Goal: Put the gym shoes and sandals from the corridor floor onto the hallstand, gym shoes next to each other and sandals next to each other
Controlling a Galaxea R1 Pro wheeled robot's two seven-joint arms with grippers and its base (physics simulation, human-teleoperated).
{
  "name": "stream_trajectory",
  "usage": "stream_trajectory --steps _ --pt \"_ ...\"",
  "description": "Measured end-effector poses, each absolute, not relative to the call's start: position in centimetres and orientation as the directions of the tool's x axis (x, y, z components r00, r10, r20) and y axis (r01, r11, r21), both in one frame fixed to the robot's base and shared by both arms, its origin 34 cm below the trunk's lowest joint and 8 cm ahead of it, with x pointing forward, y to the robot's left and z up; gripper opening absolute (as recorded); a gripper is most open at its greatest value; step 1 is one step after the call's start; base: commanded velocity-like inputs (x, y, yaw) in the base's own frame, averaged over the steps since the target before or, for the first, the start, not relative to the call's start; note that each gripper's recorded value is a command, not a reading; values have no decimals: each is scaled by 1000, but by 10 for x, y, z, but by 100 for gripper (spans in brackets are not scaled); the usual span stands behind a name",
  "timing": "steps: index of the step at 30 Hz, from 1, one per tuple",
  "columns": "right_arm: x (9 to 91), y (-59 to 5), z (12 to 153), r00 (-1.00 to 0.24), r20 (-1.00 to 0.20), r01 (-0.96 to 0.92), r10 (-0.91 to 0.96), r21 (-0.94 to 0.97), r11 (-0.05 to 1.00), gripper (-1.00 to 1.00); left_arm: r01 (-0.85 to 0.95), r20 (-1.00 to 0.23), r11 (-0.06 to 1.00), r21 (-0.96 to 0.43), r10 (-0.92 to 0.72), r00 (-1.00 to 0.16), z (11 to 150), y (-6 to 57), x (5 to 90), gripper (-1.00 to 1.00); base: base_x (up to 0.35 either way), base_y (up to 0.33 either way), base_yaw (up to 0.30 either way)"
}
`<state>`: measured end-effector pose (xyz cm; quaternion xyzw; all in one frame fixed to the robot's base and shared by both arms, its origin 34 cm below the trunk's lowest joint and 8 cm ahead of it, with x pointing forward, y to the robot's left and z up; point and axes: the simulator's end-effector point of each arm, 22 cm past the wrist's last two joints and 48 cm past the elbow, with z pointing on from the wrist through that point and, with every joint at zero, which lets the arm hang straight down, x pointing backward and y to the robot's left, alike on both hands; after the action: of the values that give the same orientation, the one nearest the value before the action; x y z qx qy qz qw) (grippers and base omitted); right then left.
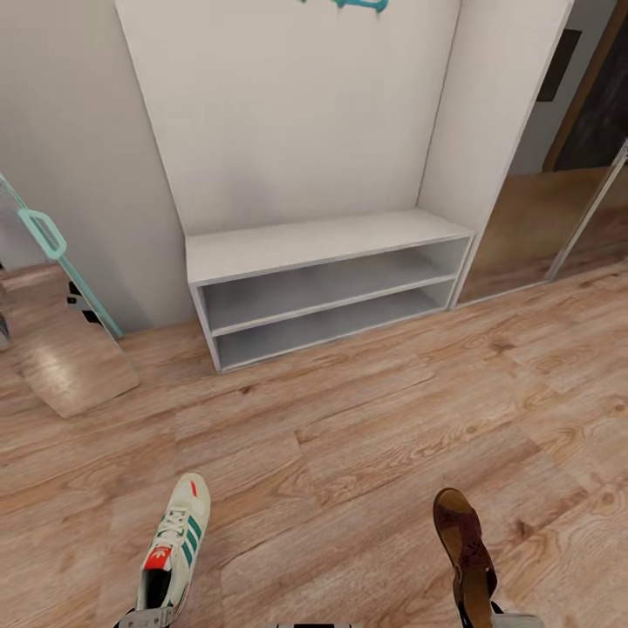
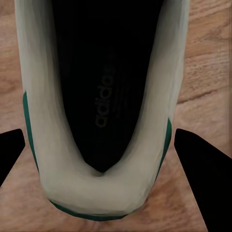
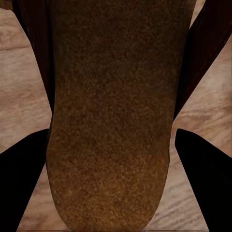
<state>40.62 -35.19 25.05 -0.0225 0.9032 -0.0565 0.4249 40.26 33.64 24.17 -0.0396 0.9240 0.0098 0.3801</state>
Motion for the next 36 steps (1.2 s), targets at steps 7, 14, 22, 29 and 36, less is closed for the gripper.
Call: stream_trajectory --steps 7,14,22,29,36 --pt "409 -353 266 -640 -764 13 -84 -121 993 -100 -80 -701 997 -13 -66 -710 257 336 405 -100 0 0 67" --pt "412 -346 274 -638 -766 16 -75 -110 994 -100 -74 -673 997 -34 -78 -736 256 324 392 -100 0 0 258" --pt "413 -349 275 -635 -769 39 -70 -122 992 -100 -103 -672 995 -18 -88 -735 256 334 391 -100 0 0 278" --pt "412 -345 274 -636 -770 60 -59 -125 990 -100 -132 -672 991 12 -90 -735 255 339 390 -100 0 0 279" --pt "411 -341 274 -637 -769 64 -52 -120 991 -100 -124 -696 992 26 -72 -715 260 339 396 -100 0 0 279"
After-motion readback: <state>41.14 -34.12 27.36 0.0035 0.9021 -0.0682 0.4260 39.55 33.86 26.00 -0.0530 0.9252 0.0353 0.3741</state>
